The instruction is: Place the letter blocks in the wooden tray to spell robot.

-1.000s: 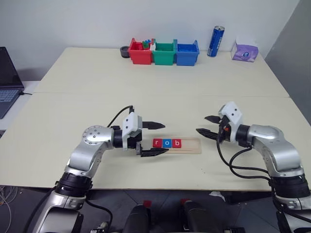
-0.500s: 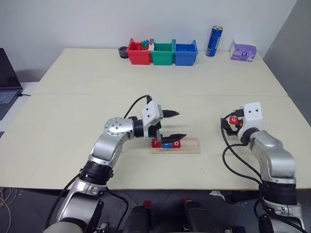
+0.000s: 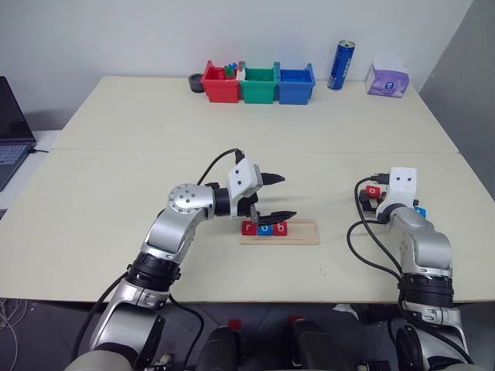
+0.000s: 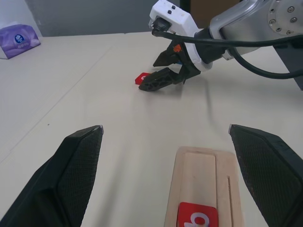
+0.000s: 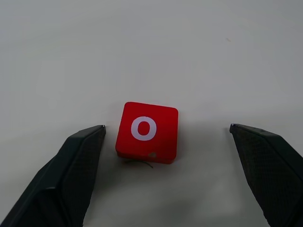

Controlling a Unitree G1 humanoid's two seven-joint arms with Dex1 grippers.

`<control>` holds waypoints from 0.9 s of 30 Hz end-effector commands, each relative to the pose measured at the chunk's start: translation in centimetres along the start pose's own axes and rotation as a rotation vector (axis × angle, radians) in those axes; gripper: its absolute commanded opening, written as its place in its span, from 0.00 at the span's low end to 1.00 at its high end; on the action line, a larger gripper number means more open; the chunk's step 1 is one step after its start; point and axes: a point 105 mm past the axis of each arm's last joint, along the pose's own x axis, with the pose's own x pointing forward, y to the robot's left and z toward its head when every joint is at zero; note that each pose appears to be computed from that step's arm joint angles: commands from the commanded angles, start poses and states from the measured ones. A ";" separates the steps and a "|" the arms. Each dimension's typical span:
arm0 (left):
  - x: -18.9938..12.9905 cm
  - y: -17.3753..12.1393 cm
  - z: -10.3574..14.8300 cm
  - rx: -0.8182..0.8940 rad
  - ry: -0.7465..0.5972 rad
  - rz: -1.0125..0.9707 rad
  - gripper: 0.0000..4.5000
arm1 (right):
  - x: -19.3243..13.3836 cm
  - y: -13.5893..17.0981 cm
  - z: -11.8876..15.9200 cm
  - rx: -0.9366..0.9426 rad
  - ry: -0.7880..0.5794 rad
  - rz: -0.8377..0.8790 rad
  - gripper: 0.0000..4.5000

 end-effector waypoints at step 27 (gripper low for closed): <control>-2.0 -1.9 0.7 0.024 -0.027 -0.101 1.00 | -6.3 2.9 -0.2 -0.045 0.093 0.200 0.32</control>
